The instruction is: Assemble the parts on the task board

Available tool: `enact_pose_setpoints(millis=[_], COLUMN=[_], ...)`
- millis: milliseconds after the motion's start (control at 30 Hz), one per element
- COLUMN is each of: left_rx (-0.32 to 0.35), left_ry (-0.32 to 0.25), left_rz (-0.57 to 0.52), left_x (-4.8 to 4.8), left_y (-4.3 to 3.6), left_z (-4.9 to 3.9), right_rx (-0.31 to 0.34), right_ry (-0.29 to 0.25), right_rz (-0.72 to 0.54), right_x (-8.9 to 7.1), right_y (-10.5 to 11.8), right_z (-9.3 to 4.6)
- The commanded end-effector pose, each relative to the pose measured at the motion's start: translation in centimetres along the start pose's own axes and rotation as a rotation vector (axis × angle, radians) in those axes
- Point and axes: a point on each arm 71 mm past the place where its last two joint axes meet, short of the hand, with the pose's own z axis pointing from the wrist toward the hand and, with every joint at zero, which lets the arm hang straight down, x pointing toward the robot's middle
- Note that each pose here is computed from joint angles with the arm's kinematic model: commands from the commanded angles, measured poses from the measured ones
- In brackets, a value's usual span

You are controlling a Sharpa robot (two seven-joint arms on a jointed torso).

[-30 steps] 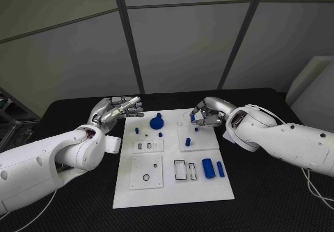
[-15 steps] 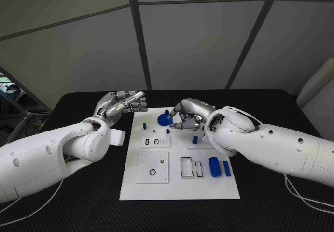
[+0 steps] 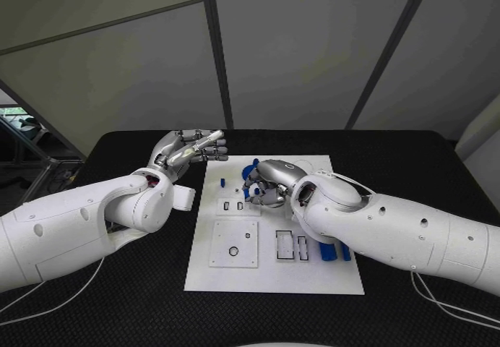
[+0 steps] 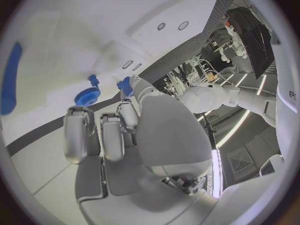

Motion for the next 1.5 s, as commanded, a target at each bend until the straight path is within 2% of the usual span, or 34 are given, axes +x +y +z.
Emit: enact_pose_setpoints(millis=[33, 500, 1500], left_rx=[0.007, 0.004, 0.002], left_ry=[0.007, 0.011, 0.018], left_rz=[-0.007, -0.009, -0.013], left_x=[0.12, 0.28, 0.45], left_y=[-0.16, -0.12, -0.04], left_z=[0.07, 0.12, 0.22], right_rx=[0.02, 0.035, 0.038], right_ry=[0.026, 0.082, 0.122], right_rz=[-0.054, -0.082, -0.091], right_x=[0.3, 1.2, 2.2], right_y=[0.0, 0.2, 0.2], right_z=[0.1, 0.3, 0.6])
